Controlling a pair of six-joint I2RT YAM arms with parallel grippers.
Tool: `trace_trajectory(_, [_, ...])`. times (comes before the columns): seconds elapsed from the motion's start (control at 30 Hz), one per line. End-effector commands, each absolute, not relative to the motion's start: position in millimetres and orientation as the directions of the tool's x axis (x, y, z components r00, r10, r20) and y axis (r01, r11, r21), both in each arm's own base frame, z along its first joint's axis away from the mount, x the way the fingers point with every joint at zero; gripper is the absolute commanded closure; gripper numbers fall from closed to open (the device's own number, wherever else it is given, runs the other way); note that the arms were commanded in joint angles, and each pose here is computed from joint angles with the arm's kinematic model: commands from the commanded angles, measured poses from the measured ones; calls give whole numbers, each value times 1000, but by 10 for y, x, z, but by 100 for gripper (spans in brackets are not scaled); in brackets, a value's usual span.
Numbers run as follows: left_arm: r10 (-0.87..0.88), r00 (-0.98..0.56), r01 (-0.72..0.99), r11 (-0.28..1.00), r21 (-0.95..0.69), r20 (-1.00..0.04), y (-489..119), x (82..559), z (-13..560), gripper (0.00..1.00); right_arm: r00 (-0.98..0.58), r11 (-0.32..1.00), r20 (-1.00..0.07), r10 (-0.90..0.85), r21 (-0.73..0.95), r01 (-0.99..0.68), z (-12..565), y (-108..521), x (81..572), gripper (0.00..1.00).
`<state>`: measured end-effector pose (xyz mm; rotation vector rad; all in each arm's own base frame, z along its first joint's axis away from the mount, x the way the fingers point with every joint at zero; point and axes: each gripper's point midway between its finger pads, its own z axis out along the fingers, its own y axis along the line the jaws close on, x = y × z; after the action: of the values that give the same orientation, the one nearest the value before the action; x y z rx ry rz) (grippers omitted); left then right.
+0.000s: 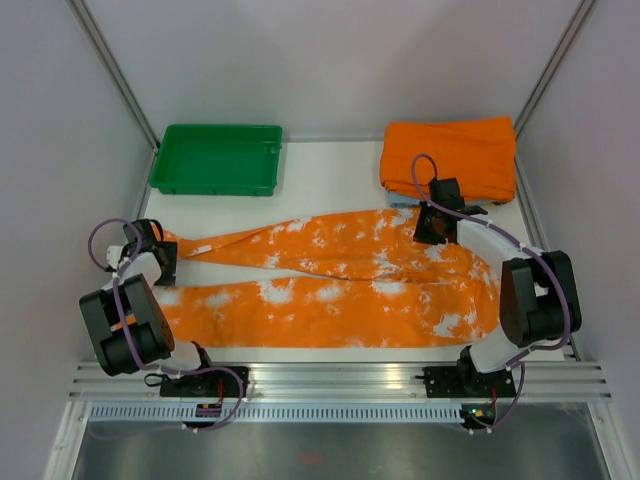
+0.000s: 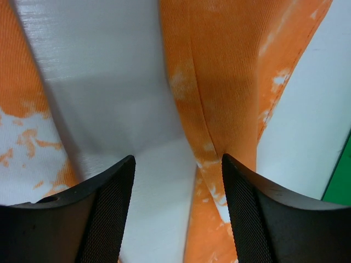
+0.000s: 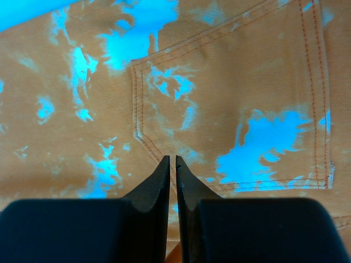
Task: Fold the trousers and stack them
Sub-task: Flatten the trousers out
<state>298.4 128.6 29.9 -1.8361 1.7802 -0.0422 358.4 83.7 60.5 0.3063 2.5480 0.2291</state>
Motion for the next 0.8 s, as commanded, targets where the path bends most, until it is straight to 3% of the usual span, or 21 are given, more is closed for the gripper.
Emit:
trace_trajectory(0.0, [-913, 218, -859, -12, -512, -344, 1398, 3162, 346, 30, -806, 957, -523, 277, 223, 185, 620, 808, 3645, 87])
trace_trajectory(0.07, [-910, 224, -854, -10, -521, -349, 1448, 3197, 321, 32, -810, 959, -519, 274, 217, 185, 606, 806, 3651, 87])
trace_trajectory(0.3, [-904, 237, -853, -18, -522, -357, 1524, 3234, 260, 61, -820, 964, -509, 260, 191, 187, 547, 777, 3669, 87])
trace_trajectory(0.43, [-895, 236, -853, -4, -521, -378, 1588, 3256, 268, 64, -832, 964, -491, 258, 191, 186, 472, 794, 3672, 87])
trace_trajectory(0.53, [-893, 236, -855, -3, -519, -383, 1619, 3233, 252, 81, -838, 965, -483, 254, 186, 186, 436, 794, 3678, 88])
trace_trajectory(0.57, [-891, 230, -855, 6, -518, -391, 1629, 3231, 262, 95, -840, 965, -479, 254, 185, 186, 423, 796, 3675, 88])
trace_trajectory(0.77, [-863, 193, -845, 95, -526, -467, 1766, 3276, 560, 98, -844, 965, -473, 253, 188, 184, 398, 813, 3712, 88])
